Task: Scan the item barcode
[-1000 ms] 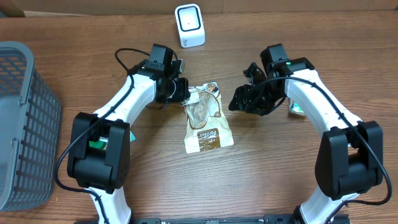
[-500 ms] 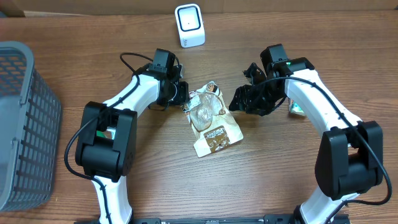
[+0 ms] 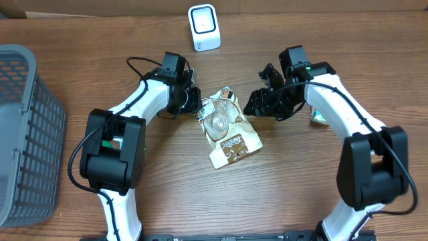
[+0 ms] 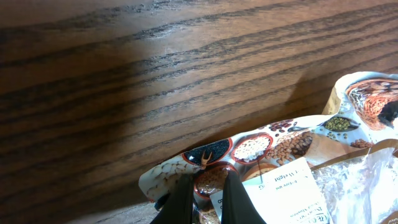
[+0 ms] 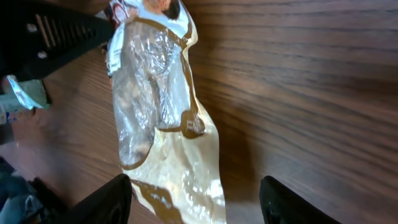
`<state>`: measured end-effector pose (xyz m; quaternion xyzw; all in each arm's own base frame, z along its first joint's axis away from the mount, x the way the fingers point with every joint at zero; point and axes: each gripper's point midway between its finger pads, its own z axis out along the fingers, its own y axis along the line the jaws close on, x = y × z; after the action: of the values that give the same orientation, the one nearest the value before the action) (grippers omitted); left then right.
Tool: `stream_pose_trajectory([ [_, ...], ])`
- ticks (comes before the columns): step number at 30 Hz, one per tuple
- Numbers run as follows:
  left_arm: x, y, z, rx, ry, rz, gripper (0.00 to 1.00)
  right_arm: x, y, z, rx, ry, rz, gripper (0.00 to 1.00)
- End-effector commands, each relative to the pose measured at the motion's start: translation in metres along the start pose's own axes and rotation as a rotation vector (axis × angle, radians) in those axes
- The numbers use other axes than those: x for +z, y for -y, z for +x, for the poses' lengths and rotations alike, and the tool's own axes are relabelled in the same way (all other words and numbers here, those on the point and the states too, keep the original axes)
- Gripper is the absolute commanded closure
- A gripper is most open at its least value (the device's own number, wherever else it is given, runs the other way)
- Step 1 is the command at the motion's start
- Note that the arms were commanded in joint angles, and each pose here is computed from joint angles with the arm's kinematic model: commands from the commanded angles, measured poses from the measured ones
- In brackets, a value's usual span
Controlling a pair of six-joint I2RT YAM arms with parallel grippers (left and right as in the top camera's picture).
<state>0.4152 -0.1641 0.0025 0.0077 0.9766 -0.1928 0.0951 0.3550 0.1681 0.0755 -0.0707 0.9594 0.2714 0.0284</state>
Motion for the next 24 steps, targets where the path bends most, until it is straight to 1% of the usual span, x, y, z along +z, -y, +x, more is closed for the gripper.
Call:
stream_pose_trajectory([
  [1, 0.019, -0.024, 0.015, -0.032, -0.058, -0.067, 0.96, 0.028, 0.002, 0.012, -0.023, -0.084, -0.084, 0.32],
  [9, 0.020, -0.022, 0.017, -0.027, -0.064, -0.066, 0.96, 0.049, 0.005, 0.015, 0.004, -0.126, -0.147, 0.31],
  [17, 0.026, -0.022, 0.022, -0.025, -0.083, -0.073, 0.96, 0.075, -0.015, 0.017, -0.028, -0.134, -0.266, 0.33],
  [20, 0.026, -0.022, 0.023, -0.025, -0.084, -0.074, 0.96, 0.088, -0.021, 0.018, -0.005, -0.148, -0.266, 0.36],
  [22, 0.026, -0.022, 0.023, -0.025, -0.084, -0.074, 0.96, 0.098, -0.028, 0.015, 0.027, -0.145, -0.267, 0.43],
  [24, 0.026, -0.022, 0.023, -0.025, -0.084, -0.074, 0.96, 0.108, -0.037, 0.011, 0.033, -0.133, -0.272, 0.47],
])
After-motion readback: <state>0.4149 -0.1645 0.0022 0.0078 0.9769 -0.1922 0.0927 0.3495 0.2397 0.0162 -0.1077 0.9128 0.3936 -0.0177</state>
